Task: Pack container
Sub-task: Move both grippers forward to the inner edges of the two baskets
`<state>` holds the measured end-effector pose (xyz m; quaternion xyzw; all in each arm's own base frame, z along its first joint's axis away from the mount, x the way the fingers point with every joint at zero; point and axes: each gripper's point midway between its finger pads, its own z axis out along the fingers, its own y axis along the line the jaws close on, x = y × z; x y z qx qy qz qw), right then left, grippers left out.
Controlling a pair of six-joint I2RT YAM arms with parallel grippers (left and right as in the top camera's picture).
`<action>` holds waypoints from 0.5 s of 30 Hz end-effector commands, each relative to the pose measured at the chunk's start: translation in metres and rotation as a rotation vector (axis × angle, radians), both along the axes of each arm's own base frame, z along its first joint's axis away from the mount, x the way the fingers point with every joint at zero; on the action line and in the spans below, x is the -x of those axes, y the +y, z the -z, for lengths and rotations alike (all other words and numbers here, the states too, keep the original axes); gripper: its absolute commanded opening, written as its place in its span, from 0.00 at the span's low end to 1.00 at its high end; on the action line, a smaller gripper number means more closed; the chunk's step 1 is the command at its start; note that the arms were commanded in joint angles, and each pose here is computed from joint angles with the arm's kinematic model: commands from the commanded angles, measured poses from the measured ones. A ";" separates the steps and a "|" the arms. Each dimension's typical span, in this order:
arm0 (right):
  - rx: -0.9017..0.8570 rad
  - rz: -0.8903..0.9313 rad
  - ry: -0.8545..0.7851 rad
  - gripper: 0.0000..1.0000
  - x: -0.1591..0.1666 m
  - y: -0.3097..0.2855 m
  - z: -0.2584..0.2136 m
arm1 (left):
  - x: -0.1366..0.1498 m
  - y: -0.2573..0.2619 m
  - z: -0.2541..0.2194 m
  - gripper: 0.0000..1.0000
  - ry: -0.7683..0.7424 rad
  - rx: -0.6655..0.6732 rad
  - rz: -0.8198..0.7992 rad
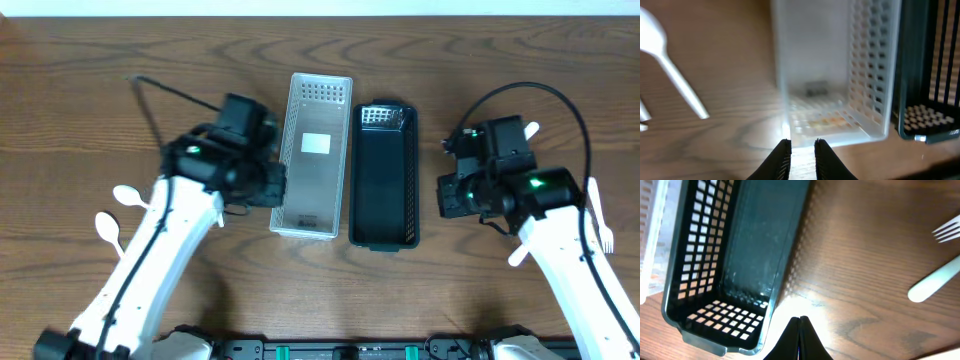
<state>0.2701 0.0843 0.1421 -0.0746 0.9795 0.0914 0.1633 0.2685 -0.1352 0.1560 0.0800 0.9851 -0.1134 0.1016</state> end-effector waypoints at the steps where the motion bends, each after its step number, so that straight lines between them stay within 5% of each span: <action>1: 0.023 0.010 0.017 0.01 -0.002 0.000 0.003 | 0.002 -0.014 0.008 0.19 0.032 -0.007 0.043; 13: 0.114 0.060 0.119 0.03 -0.003 -0.013 0.032 | 0.008 -0.037 0.041 0.19 0.121 -0.050 0.117; 15: 0.120 0.059 0.141 0.03 -0.003 -0.013 0.038 | 0.010 -0.039 0.046 0.12 0.136 -0.057 0.127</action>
